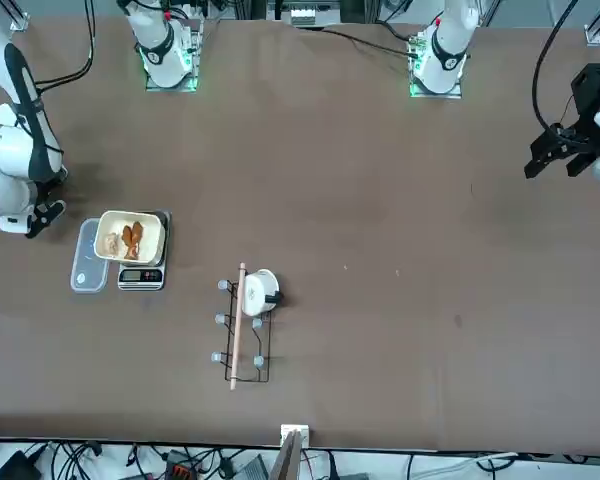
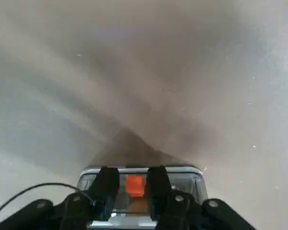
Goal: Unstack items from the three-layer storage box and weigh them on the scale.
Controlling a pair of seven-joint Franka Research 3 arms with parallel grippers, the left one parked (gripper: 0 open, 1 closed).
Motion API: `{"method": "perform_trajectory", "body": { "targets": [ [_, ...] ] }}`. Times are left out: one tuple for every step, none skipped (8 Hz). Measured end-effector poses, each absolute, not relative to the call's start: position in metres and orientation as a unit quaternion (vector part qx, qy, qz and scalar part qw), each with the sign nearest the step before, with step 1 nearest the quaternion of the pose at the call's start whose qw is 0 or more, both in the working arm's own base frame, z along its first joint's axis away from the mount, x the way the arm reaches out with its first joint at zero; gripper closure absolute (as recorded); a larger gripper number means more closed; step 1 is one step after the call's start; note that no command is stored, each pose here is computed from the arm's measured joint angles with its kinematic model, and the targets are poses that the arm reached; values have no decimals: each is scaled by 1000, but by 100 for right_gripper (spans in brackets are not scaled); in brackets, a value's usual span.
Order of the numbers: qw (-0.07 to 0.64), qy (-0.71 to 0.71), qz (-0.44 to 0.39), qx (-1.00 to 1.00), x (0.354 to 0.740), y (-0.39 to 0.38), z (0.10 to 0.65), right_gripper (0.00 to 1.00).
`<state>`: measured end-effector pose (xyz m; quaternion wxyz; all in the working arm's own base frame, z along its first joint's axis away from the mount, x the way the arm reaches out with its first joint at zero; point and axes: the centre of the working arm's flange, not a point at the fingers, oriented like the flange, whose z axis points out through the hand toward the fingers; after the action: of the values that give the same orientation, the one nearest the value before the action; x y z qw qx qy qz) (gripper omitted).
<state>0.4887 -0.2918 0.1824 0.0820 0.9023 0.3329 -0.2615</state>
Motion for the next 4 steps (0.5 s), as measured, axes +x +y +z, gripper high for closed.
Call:
{"method": "perform_trajectory", "body": {
  "targets": [
    [84, 332, -259, 903, 490, -292, 183, 86],
    [84, 331, -259, 904, 490, -292, 183, 87],
    [85, 331, -258, 904, 490, -292, 184, 89],
    [85, 330, -258, 904, 490, -293, 184, 89]
  ]
}}
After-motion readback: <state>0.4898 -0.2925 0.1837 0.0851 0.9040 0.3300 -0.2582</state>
